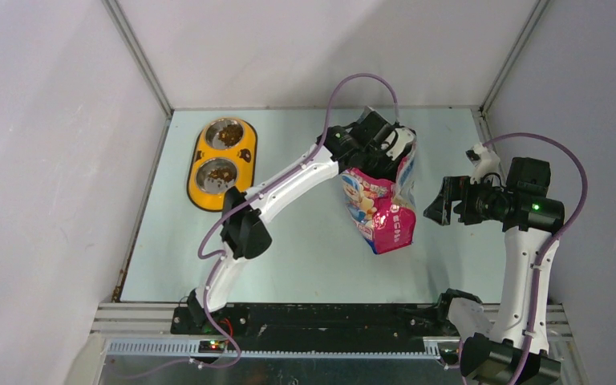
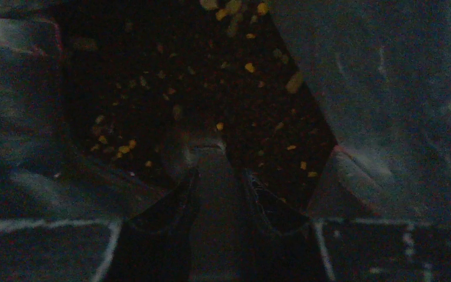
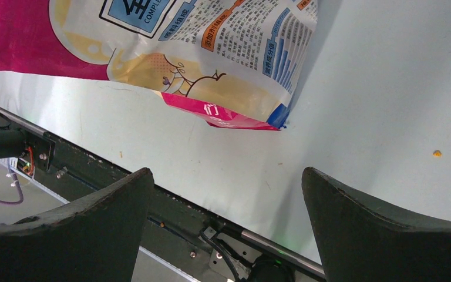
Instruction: Serve the pet food
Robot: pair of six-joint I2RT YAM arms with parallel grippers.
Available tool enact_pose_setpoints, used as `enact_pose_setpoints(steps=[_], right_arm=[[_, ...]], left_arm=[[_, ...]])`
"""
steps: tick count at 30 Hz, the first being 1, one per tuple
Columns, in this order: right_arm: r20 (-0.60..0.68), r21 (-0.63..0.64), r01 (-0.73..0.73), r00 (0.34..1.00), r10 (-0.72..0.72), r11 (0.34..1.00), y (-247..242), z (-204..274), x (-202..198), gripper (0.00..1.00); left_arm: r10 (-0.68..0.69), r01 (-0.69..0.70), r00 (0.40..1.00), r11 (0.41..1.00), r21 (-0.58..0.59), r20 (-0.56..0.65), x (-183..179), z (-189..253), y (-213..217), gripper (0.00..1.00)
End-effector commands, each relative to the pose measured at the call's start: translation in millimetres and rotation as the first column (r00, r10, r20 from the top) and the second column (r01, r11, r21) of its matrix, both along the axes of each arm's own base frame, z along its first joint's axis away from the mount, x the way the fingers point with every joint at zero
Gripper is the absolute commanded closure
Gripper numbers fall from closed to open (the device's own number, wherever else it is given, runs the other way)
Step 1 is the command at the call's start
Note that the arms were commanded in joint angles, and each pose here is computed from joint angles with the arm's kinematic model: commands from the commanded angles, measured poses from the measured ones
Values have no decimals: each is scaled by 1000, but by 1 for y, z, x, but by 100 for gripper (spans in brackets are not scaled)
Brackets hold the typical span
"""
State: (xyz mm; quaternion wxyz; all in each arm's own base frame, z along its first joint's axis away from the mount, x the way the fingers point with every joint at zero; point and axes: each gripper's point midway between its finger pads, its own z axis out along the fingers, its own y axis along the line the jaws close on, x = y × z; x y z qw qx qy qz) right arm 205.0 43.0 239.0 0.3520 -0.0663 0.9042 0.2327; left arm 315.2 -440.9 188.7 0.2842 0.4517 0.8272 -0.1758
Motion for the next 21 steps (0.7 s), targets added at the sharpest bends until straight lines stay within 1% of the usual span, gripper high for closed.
enact_pose_setpoints(steps=[1, 2, 3, 4, 5, 6, 7, 8, 9, 10, 13, 14, 15, 17, 21], right_arm=[[28, 13, -3, 1000, 3, 1000, 2, 6, 2, 0], [27, 13, -2, 1000, 2, 1000, 2, 6, 3, 0], [24, 13, -1, 1000, 1, 1000, 1, 5, 3, 0], [22, 13, 0, 1000, 0, 1000, 1, 5, 3, 0], [20, 13, 1, 1000, -1, 1000, 1, 5, 3, 0], [19, 13, 0, 1000, -1, 1000, 1, 4, 3, 0], [17, 9, 2, 1000, -3, 1000, 0, 4, 4, 0], [14, 6, 3, 1000, -3, 1000, -1, 3, 4, 1], [9, -1, 8, 1000, -8, 1000, -2, 1, 5, 0], [3, -3, 9, 1000, -9, 1000, -3, 0, 6, 0], [-4, -15, 18, 1000, -18, 1000, -7, -3, 9, 1], [-9, -15, 19, 1000, -19, 1000, -7, -4, 10, 0], [-13, -18, 20, 1000, -20, 1000, -8, -5, 10, 0], [-26, -23, 20, 999, -21, 1000, -9, -7, 10, 0], [-51, -46, 19, 998, -21, 999, -14, -14, 10, 0]], left_arm=[[-108, 54, 967, 972, -230, -231, -63, 48, -24, 100], [-107, 45, 964, 968, -245, -245, -61, 52, -23, 100], [-117, 38, 949, 964, -262, -291, -66, 51, -23, 100], [-115, 24, 944, 959, -283, -310, -62, 54, -22, 100], [-130, 13, 919, 954, -300, -372, -70, 52, -22, 100], [-133, 0, 912, 946, -323, -389, -66, 56, -21, 100], [-149, -10, 884, 942, -337, -443, -72, 55, -20, 100], [-152, -22, 880, 934, -357, -450, -69, 59, -20, 100], [-163, -32, 859, 929, -368, -485, -72, 60, -19, 100], [-164, -43, 858, 922, -386, -487, -67, 64, -18, 100], [-182, -91, 819, 895, -437, -544, -63, 79, -19, 100], [-205, -95, 818, 873, -478, -537, -57, 89, -19, 100], [-196, -134, 797, 864, -485, -571, -56, 93, -20, 100], [-230, -156, 791, 821, -550, -567, -46, 112, -22, 100], [-236, -190, 794, 779, -598, -560, -30, 132, -17, 100]])
